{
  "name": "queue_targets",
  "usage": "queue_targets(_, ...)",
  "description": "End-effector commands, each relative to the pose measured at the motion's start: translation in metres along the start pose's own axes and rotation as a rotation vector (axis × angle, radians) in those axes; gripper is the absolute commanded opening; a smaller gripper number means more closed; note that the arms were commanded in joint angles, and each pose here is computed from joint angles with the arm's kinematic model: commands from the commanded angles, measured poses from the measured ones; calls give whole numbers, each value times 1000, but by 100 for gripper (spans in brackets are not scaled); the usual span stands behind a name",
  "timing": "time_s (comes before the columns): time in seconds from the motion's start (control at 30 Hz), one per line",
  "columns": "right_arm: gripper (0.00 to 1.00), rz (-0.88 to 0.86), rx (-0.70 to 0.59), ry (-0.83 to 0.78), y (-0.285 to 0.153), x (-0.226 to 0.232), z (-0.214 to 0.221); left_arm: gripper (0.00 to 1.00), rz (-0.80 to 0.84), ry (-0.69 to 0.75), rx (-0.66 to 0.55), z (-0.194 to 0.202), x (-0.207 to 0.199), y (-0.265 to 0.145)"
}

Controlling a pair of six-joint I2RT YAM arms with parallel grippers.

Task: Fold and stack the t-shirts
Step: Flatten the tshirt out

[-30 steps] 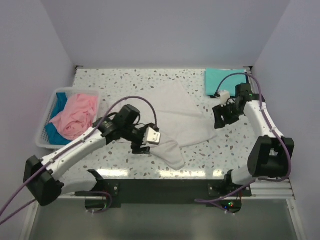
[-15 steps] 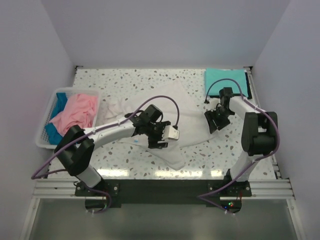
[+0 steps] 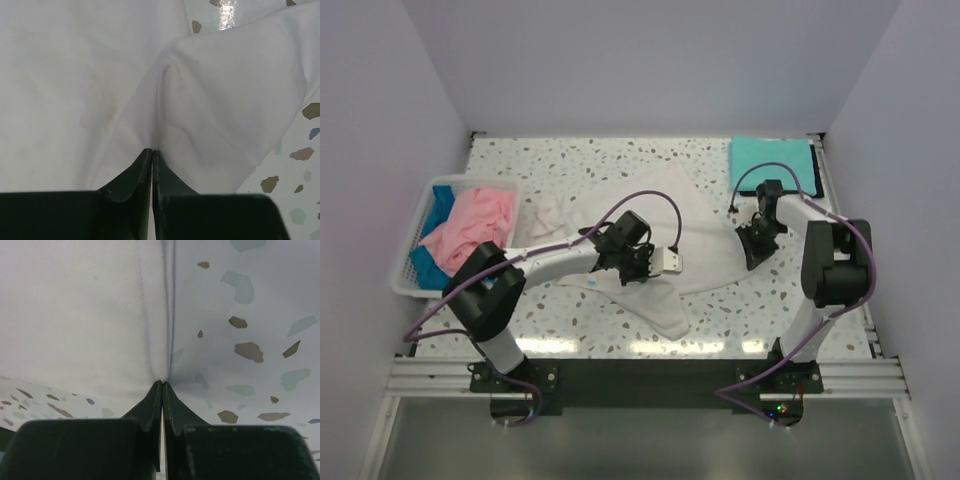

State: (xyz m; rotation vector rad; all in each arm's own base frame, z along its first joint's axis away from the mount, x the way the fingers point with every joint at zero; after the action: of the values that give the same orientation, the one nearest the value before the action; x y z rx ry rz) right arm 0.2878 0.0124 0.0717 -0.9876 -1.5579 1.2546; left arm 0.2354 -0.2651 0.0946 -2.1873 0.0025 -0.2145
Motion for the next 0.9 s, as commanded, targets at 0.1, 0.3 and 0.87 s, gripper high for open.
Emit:
queue_targets(0.1,0,45,-14,21,-29,-11,23,0,-120,-96,-19,16,13,-61)
queue_targets(0.3,0,117,-4,-20,-47,-21,46,0,-208,-172,81,80,13,-112)
queue_targets(0.87,11,49,94,-147,-70,-10,80,33,-70,-145,224,144,-33,-143)
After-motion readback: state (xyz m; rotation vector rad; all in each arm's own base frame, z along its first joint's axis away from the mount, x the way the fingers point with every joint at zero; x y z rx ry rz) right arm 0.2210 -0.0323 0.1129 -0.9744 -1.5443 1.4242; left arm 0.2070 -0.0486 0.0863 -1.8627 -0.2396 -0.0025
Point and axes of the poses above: each gripper's point midway between its finger pads, its own y axis out along the fingers, its own x axis along the line the jaws close on, z = x × y, the point moved 6 cm from there along -y, back along the fingers, and after that the axes turned 6 degrees about y, right-handed, at the moved point
